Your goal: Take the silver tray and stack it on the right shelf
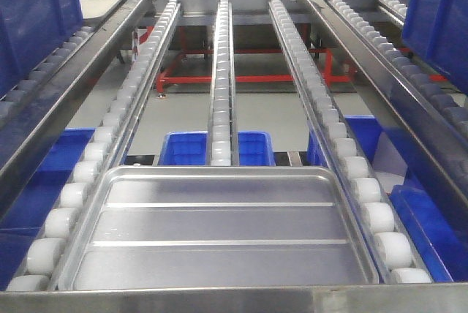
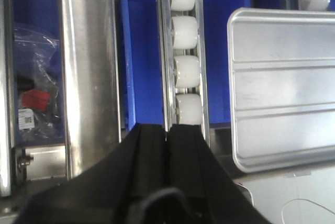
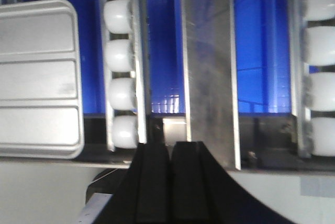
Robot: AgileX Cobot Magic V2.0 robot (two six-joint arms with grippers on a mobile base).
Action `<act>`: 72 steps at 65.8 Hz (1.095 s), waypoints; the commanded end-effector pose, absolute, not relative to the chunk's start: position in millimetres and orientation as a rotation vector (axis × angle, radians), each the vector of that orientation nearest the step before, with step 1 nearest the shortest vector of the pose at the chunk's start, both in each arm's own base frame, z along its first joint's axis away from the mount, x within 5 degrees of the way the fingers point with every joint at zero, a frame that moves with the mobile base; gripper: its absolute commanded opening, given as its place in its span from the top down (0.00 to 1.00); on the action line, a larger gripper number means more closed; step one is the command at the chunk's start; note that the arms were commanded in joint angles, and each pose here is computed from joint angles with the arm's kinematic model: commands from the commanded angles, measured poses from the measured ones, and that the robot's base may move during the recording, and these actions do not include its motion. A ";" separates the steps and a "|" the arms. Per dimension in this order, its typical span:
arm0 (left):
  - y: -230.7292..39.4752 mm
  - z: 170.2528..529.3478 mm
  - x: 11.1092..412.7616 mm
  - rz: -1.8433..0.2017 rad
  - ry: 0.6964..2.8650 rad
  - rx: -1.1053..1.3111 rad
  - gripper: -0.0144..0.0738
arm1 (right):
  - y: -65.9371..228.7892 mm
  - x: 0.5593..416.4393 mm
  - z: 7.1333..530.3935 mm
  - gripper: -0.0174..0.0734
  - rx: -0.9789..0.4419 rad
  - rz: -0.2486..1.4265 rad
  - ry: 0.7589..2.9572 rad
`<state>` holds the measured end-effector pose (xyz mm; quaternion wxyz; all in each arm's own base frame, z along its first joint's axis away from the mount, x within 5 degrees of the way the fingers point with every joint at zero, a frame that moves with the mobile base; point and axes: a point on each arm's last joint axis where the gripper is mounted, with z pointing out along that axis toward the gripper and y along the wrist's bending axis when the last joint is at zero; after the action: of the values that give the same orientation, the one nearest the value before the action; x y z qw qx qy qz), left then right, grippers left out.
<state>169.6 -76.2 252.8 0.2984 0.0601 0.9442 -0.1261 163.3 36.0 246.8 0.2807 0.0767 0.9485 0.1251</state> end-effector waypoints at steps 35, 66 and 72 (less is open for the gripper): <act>-155.8 239.3 198.3 -0.253 2.687 0.130 0.94 | 136.4 240.8 242.5 0.73 0.096 0.281 2.618; -173.6 226.7 215.8 -0.214 2.736 0.143 0.94 | 144.7 246.4 225.6 0.73 0.077 0.289 2.672; -178.5 231.5 220.3 -0.229 2.721 0.144 0.94 | 144.9 246.7 225.5 0.73 0.048 0.287 2.666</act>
<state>216.3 -171.5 212.6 0.1709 0.0499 0.9823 -0.0589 242.3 142.2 207.7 0.1876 0.0323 0.9783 0.0816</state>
